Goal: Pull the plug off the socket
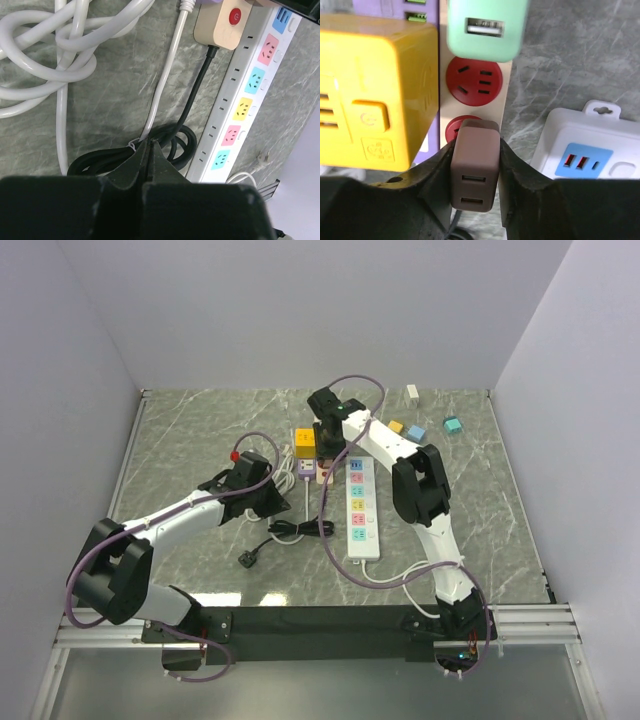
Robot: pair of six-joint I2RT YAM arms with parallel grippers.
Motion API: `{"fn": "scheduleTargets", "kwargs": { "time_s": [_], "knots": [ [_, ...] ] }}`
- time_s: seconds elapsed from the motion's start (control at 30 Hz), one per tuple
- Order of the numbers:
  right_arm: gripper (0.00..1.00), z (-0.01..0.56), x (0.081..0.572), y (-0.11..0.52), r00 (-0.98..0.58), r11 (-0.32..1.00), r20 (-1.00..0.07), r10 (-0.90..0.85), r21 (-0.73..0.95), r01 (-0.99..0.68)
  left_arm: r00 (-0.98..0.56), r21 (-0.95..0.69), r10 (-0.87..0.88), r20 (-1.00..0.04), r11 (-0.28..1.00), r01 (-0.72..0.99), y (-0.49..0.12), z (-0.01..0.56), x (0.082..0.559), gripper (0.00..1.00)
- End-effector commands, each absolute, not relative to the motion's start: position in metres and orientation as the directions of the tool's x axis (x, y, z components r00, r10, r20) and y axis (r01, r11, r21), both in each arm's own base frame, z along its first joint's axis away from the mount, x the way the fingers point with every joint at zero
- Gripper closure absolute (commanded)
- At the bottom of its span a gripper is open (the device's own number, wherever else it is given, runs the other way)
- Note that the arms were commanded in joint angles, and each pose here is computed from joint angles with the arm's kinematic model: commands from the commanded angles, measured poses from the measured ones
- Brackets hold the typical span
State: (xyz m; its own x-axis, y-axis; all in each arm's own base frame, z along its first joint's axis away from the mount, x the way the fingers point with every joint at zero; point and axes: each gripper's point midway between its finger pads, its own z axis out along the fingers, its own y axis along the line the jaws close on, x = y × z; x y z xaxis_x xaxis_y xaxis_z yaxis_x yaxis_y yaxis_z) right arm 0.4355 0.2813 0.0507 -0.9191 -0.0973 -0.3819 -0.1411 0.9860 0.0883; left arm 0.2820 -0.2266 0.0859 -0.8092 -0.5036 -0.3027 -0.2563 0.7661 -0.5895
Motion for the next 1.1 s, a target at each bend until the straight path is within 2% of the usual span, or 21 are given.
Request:
{"fn": "scheduleTargets", "kwargs": {
  "time_s": [0.0,0.1,0.13,0.3,0.57,0.8,1.07],
  "knots": [
    [0.77,0.064,0.453,0.284,-0.894,0.989,-0.444,-0.067,0.086,-0.118,-0.801,-0.635,-0.514,-0.307,0.737,-0.230,-0.232,0.101,0.284,1.00],
    [0.96,0.070,0.441,0.277,-0.890,0.988,-0.451,-0.069,0.094,-0.125,-0.814,-0.637,-0.499,-0.296,0.738,-0.221,-0.236,0.098,0.284,1.00],
    [1.00,0.059,0.428,0.269,-0.905,0.989,-0.419,-0.077,0.080,-0.122,-0.818,-0.642,-0.494,-0.294,0.736,-0.215,-0.238,0.098,0.285,1.00],
    [1.00,0.074,0.390,0.255,-0.911,0.981,-0.399,-0.107,0.105,-0.161,-0.838,-0.656,-0.461,-0.293,0.734,-0.175,-0.259,0.099,0.292,1.00],
    [1.00,0.072,0.330,0.237,-0.937,0.969,-0.324,-0.134,0.156,-0.192,-0.868,-0.674,-0.403,-0.292,0.730,-0.112,-0.307,0.098,0.308,1.00],
    [1.00,0.060,0.286,0.237,-0.946,0.959,-0.277,-0.168,0.176,-0.222,-0.864,-0.714,-0.418,-0.280,0.692,-0.103,-0.336,0.090,0.334,1.00],
    [1.00,0.042,0.263,0.245,-0.952,0.955,-0.242,-0.185,0.182,-0.232,-0.880,-0.744,-0.397,-0.261,0.663,-0.079,-0.363,0.082,0.344,1.00]
  ]
}}
